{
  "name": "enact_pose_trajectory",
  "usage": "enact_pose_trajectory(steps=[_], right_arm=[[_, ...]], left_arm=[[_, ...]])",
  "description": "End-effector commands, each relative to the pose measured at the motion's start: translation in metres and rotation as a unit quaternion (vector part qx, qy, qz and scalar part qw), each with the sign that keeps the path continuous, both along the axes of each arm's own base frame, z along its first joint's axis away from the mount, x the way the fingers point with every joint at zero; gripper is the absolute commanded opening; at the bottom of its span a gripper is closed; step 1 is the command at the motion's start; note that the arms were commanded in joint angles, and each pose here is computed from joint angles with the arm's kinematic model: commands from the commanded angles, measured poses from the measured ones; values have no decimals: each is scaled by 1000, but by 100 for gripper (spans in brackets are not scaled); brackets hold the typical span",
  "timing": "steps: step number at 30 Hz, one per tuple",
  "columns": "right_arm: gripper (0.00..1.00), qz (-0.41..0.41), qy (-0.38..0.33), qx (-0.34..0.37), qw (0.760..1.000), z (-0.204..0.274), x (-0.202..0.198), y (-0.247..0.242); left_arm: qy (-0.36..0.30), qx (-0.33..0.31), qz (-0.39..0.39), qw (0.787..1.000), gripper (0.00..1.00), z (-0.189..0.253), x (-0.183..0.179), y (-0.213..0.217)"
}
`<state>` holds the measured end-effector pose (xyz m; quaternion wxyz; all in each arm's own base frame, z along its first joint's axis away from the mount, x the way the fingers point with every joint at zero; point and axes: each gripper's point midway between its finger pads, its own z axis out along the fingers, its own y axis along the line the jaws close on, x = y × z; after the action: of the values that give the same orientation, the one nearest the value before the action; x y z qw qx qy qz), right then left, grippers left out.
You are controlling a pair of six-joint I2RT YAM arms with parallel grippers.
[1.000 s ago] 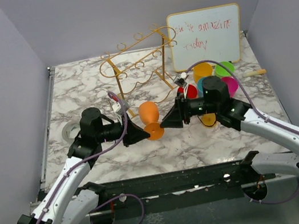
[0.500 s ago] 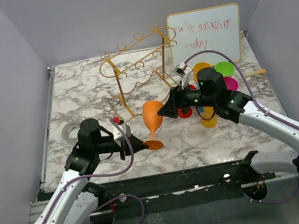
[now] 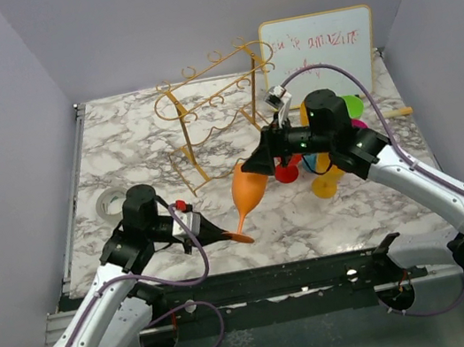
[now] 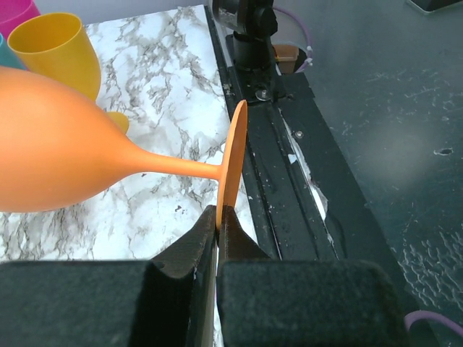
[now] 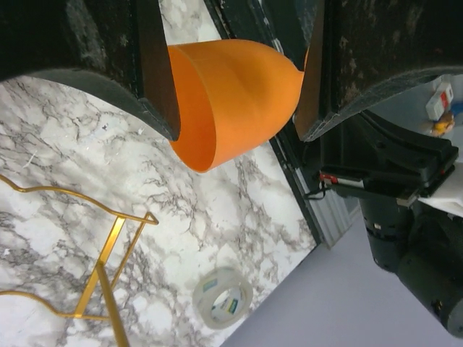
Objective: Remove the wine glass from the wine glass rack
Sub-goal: Place the wine glass at the center of the board.
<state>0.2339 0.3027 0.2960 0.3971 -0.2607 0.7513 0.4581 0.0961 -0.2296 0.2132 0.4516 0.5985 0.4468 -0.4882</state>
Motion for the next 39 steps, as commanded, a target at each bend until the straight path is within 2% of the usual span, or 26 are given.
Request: enact_pose_trajectory(steps=[1, 4, 7, 10, 16, 19, 21, 25, 29, 31, 32, 34, 35, 37, 39], right_arm=[[69, 75, 24, -7, 997, -13, -14, 10], [65, 148, 0, 1, 989, -9, -36, 10], [64, 181, -26, 14, 983, 5, -49, 6], [63, 231, -23, 37, 972, 15, -69, 5], [55, 263, -19, 45, 964, 16, -85, -2], [44, 277, -8, 52, 959, 16, -91, -3], [33, 289, 0, 56, 956, 16, -95, -3], [3, 300, 11, 61, 952, 18, -98, -4], [0, 308, 28, 70, 948, 21, -101, -4], [1, 311, 31, 76, 947, 23, -103, -4], [1, 310, 32, 78, 947, 24, -103, -4], [0, 304, 33, 76, 949, 23, -103, -4], [1, 297, 33, 73, 951, 20, -102, -4], [1, 267, 32, 55, 962, 12, -93, -4], [0, 233, 33, 31, 971, 0, -83, -6]], left_arm=[[-18, -18, -43, 999, 0, 5, -12, 0], [-25, -18, -42, 999, 0, 4, -10, -1], [-30, -14, -40, 999, 0, 4, -6, -2], [-34, -10, -38, 999, 0, 4, -3, -2], [-40, -3, -27, 999, 0, 3, 2, -3], [-49, 2, -15, 999, 0, 3, 7, -3], [-54, 3, -11, 998, 0, 4, 9, -3], [-59, 4, -6, 998, 0, 6, 12, -3], [-65, 6, -3, 998, 0, 5, 12, -2], [-68, 6, -1, 998, 10, 5, 12, -2], [-71, 6, 1, 997, 20, 5, 12, -1], [-72, 6, 3, 997, 33, 5, 11, -1], [-73, 6, 5, 997, 43, 6, 11, 0], [-73, 9, 14, 997, 52, 5, 11, 1], [-73, 15, 29, 997, 65, 4, 13, 3]])
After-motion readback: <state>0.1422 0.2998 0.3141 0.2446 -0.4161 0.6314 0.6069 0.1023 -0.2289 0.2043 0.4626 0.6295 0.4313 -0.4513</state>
